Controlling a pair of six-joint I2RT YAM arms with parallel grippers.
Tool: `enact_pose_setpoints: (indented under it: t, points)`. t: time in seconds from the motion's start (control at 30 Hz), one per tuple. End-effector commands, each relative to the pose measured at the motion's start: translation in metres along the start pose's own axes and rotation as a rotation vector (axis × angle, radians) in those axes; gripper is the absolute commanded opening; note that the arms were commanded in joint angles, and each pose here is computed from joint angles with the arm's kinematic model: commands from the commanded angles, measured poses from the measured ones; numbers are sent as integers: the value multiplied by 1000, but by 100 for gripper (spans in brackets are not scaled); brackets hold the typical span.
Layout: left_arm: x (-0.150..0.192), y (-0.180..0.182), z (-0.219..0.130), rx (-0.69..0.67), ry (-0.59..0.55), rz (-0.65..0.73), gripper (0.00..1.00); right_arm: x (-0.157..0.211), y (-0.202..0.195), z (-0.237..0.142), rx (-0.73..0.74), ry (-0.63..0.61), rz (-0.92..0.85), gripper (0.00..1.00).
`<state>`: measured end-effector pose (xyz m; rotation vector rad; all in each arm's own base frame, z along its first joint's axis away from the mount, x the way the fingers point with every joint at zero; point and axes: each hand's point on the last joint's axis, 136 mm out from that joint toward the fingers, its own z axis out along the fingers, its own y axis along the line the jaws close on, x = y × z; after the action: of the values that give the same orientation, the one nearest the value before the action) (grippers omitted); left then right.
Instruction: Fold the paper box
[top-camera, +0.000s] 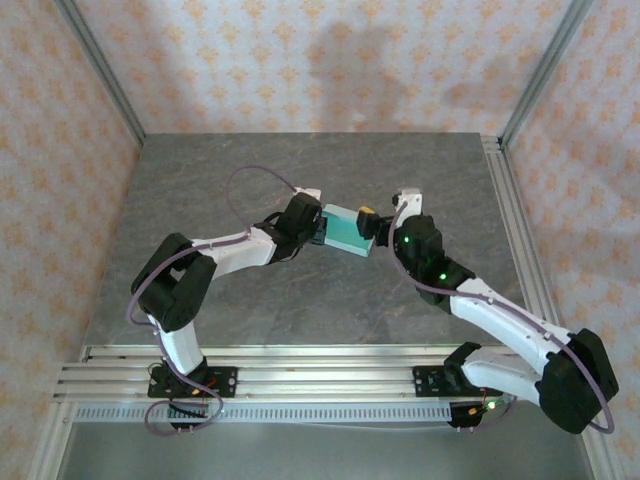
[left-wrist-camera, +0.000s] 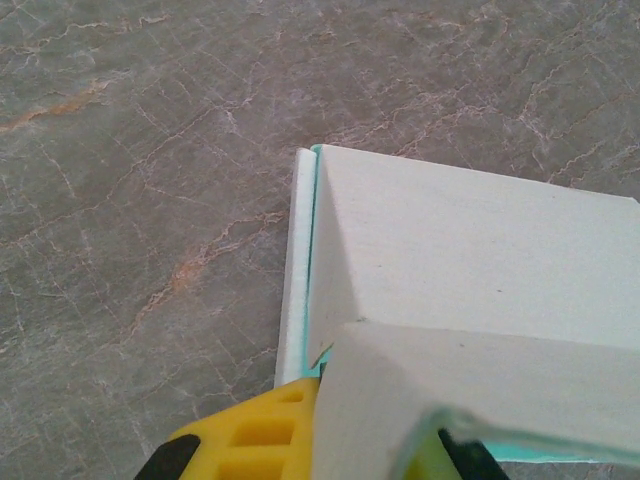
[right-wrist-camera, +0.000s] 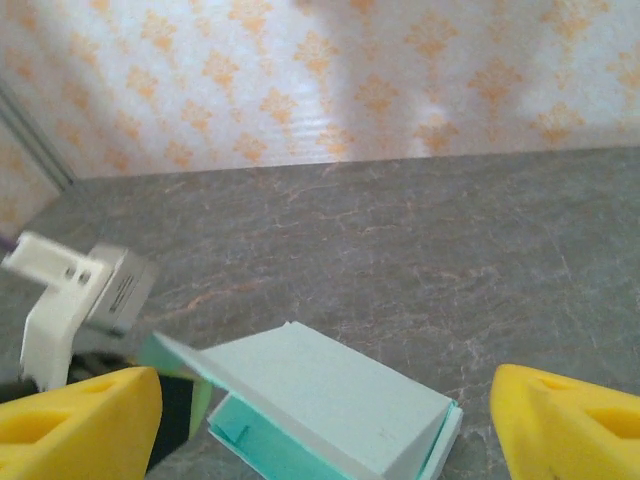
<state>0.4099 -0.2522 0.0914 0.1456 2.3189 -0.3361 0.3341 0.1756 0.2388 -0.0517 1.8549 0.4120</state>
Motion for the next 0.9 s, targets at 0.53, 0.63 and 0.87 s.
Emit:
enact_pose_setpoints:
  t: [0.53,0.63,0.87]
  points:
    - [4,3,-39,10,-15,57,52,92,-41,85,220,430,283,83]
    - [10,2,-56,44,-4,82,68,102,-46,87,234,450,279,83]
    - [0,-18,-97,242,-88,109,89,126,-53,93,241,500,252,83]
